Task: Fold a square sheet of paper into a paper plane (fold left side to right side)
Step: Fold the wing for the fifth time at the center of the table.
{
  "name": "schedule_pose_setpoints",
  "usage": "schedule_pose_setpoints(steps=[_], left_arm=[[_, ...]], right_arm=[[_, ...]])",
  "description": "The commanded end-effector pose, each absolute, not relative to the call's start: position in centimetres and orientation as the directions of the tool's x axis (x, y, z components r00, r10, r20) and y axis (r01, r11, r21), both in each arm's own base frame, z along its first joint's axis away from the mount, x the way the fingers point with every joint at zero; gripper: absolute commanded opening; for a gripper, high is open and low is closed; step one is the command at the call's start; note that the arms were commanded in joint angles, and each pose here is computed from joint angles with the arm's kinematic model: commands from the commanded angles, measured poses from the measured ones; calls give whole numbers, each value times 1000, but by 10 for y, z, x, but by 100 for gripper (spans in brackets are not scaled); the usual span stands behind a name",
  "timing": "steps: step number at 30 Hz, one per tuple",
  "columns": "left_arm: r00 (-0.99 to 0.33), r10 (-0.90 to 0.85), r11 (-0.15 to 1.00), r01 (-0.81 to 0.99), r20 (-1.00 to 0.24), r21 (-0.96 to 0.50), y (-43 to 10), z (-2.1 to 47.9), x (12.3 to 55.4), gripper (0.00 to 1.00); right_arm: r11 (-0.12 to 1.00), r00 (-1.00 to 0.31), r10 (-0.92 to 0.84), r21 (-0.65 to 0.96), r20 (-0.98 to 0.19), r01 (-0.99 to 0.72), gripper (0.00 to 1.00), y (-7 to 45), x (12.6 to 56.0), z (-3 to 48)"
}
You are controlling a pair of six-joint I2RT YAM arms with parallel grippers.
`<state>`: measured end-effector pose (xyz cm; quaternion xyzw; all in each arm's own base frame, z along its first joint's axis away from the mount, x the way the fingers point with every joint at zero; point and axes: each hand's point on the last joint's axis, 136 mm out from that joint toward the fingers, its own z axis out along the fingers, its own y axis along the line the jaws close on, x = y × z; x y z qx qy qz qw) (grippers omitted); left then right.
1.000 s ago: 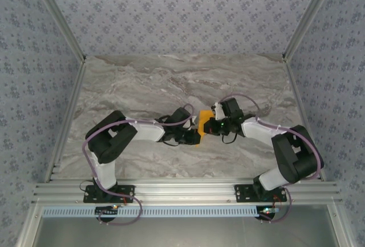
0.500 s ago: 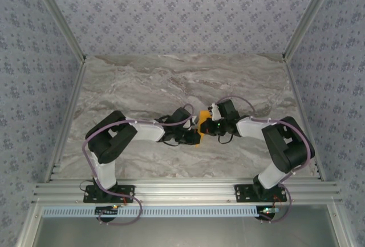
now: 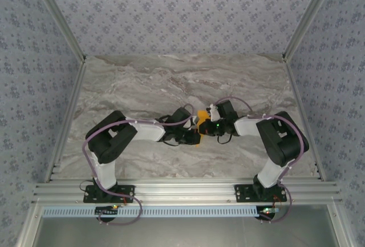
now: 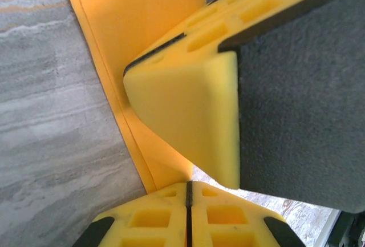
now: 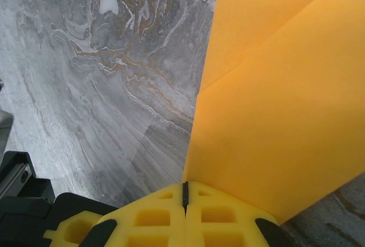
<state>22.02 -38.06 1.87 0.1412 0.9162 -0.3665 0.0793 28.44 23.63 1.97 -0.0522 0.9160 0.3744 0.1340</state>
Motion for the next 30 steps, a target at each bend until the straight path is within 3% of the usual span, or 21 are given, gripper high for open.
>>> schedule_pose_setpoints(steps=[1,30], left_arm=[[-969,220,813,247,-115,-527,-349,-31,199,7],[-969,227,815,244,-97,-525,-349,-35,196,7]], right_arm=[[756,-949,13,624,-314,-196,0,218,297,6],[743,-934,145,659,-328,-116,0,162,391,13]])
